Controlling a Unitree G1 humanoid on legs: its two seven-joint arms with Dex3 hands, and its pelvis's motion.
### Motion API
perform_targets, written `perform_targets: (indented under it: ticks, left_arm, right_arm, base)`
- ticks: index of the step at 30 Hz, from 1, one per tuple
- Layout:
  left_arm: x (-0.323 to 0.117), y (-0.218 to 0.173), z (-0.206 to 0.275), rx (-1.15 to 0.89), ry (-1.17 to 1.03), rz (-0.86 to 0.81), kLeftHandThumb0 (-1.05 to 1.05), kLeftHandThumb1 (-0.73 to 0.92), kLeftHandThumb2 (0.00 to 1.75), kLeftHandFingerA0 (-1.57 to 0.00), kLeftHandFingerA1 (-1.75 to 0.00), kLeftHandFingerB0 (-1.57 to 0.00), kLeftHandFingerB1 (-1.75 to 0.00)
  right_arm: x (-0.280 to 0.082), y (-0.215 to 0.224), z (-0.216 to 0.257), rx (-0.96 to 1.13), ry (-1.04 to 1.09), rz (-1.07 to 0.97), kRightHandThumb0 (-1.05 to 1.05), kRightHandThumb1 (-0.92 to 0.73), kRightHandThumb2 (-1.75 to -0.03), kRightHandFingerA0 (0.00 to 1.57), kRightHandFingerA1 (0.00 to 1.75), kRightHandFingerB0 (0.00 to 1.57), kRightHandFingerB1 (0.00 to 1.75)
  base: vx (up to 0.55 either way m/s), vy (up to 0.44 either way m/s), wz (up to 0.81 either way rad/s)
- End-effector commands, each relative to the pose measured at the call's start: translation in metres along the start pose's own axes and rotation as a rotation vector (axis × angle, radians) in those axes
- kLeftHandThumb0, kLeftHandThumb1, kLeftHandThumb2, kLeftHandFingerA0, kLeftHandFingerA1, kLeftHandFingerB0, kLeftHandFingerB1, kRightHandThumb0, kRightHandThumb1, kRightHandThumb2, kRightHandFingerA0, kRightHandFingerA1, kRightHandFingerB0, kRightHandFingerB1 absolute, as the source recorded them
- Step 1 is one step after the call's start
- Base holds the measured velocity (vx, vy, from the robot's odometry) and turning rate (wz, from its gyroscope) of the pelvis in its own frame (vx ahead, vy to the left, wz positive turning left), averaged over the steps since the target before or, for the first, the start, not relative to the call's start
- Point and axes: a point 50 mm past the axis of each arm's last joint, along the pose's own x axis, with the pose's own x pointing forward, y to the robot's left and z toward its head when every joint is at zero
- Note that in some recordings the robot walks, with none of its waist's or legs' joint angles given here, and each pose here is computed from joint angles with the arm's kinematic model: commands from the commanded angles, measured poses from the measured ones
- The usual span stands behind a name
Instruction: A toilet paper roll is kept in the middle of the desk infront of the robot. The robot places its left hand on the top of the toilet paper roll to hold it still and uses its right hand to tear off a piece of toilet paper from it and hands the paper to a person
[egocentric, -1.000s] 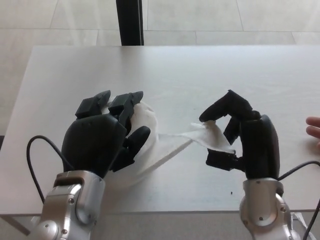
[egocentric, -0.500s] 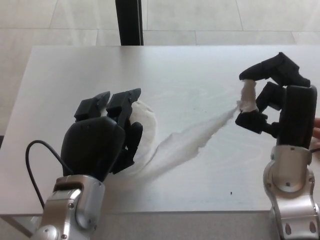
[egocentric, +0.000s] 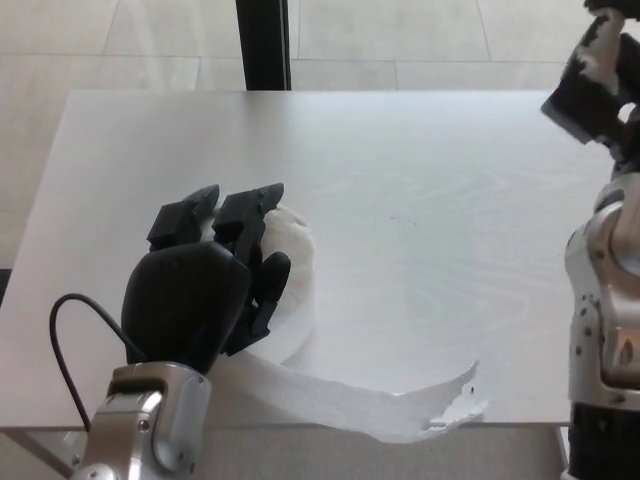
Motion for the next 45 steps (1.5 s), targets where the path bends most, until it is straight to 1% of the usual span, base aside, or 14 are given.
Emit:
perform_targets:
  ticks: [1, 8, 14, 15, 18, 20, 24, 26, 34, 35, 37, 40, 43, 45]
  left_arm:
    - [-0.048, -0.052, -0.053, 0.082, 0.235, -0.34, -0.62, 0.72, 0.92, -0.06, -0.49, -0.15, -0.43]
    - [-0.048, -0.052, -0.054, 0.084, 0.224, -0.347, -0.32, 0.64, 1.15, -0.06, -0.55, 0.0, -0.47]
    - [-0.048, -0.047, -0.057, 0.094, 0.227, -0.332, -0.32, 0.63, 1.15, -0.06, -0.55, -0.01, -0.47]
    - [-0.047, -0.046, -0.058, 0.099, 0.229, -0.326, -0.64, 0.71, 0.93, -0.06, -0.5, -0.16, -0.44]
    - [-0.045, -0.042, -0.06, 0.107, 0.233, -0.318, -0.32, 0.63, 1.15, -0.06, -0.55, -0.01, -0.47]
    - [-0.044, -0.041, -0.061, 0.104, 0.231, -0.311, -0.65, 0.71, 0.93, -0.06, -0.5, -0.16, -0.44]
    - [-0.044, -0.042, -0.061, 0.104, 0.233, -0.318, -0.32, 0.63, 1.15, -0.06, -0.55, 0.0, -0.47]
    - [-0.046, -0.043, -0.061, 0.099, 0.227, -0.317, -0.63, 0.72, 0.93, -0.06, -0.51, -0.15, -0.44]
    - [-0.044, -0.041, -0.064, 0.099, 0.229, -0.309, -0.65, 0.72, 0.94, -0.07, -0.52, -0.16, -0.44]
    - [-0.045, -0.04, -0.065, 0.098, 0.234, -0.307, -0.65, 0.72, 0.94, -0.06, -0.52, -0.16, -0.44]
    - [-0.047, -0.04, -0.066, 0.1, 0.243, -0.321, -0.33, 0.63, 1.15, -0.06, -0.55, 0.0, -0.47]
    - [-0.049, -0.04, -0.066, 0.099, 0.246, -0.325, -0.32, 0.63, 1.15, -0.06, -0.55, -0.01, -0.47]
    - [-0.05, -0.042, -0.067, 0.097, 0.245, -0.327, -0.63, 0.73, 0.93, -0.06, -0.51, -0.15, -0.43]
    - [-0.052, -0.043, -0.068, 0.099, 0.243, -0.329, -0.63, 0.73, 0.93, -0.07, -0.5, -0.16, -0.43]
  right_arm:
    - [0.053, -0.043, 0.048, 0.27, 0.03, -0.109, -0.16, -0.42, -1.44, 1.0, 1.75, 0.7, 1.63]
    - [0.053, -0.086, 0.012, -0.204, 0.067, 0.062, -0.15, -0.28, -1.47, 1.07, 1.71, 0.98, 1.48]
    - [0.042, -0.114, -0.021, -0.672, 0.052, 0.252, -0.18, -0.37, -1.35, 0.98, 1.64, 0.89, 1.49]
    - [0.039, -0.121, -0.028, -0.774, 0.075, 0.294, -0.31, -0.4, -1.33, 0.95, 1.64, 0.88, 1.51]
    - [0.03, -0.139, -0.042, -0.975, 0.091, 0.448, -0.24, -0.45, -1.24, 0.94, 1.69, 0.84, 1.47]
    - [0.028, -0.147, -0.047, -1.115, 0.11, 0.483, -0.29, -0.65, -0.88, 0.96, 1.61, 0.89, 1.07]
    - [0.023, -0.166, -0.058, -1.407, 0.063, 0.58, -0.24, -0.68, -0.69, 0.93, 1.6, 0.82, 0.63]
    - [0.021, -0.176, -0.065, -1.51, 0.057, 0.65, -0.17, -0.64, -0.81, 0.82, 1.75, 0.64, 1.54]
    - [0.023, -0.195, -0.075, -1.8, 0.026, 0.701, -0.27, -0.68, -0.61, 0.84, 1.73, 0.66, 1.44]
    - [0.024, -0.197, -0.076, -1.835, 0.01, 0.68, -0.39, -0.51, -0.9, 1.17, 1.39, 0.82, 1.17]
    - [0.027, -0.196, -0.077, -1.873, -0.018, 0.633, -0.29, -0.68, -0.61, 0.84, 1.75, 0.6, 1.66]
    - [0.031, -0.191, -0.075, -1.864, -0.101, 0.583, -0.26, -0.64, -0.61, 0.86, 1.75, 0.63, 1.63]
    - [0.036, -0.185, -0.074, -1.904, -0.091, 0.551, -0.27, -0.68, -0.61, 0.84, 1.73, 0.65, 1.42]
    - [0.039, -0.178, -0.072, -1.924, -0.126, 0.551, -0.3, -0.65, -0.62, 0.73, 1.49, 0.7, 0.51]
  base:
    - [0.0, 0.0, 0.0]
    - [0.0, 0.0, 0.0]
    - [0.0, 0.0, 0.0]
    - [0.0, 0.0, 0.0]
    - [0.0, 0.0, 0.0]
    - [0.0, 0.0, 0.0]
    - [0.0, 0.0, 0.0]
    - [0.0, 0.0, 0.0]
    - [0.0, 0.0, 0.0]
    - [0.0, 0.0, 0.0]
    - [0.0, 0.0, 0.0]
    - [0.0, 0.0, 0.0]
    - [0.0, 0.0, 0.0]
    - [0.0, 0.0, 0.0]
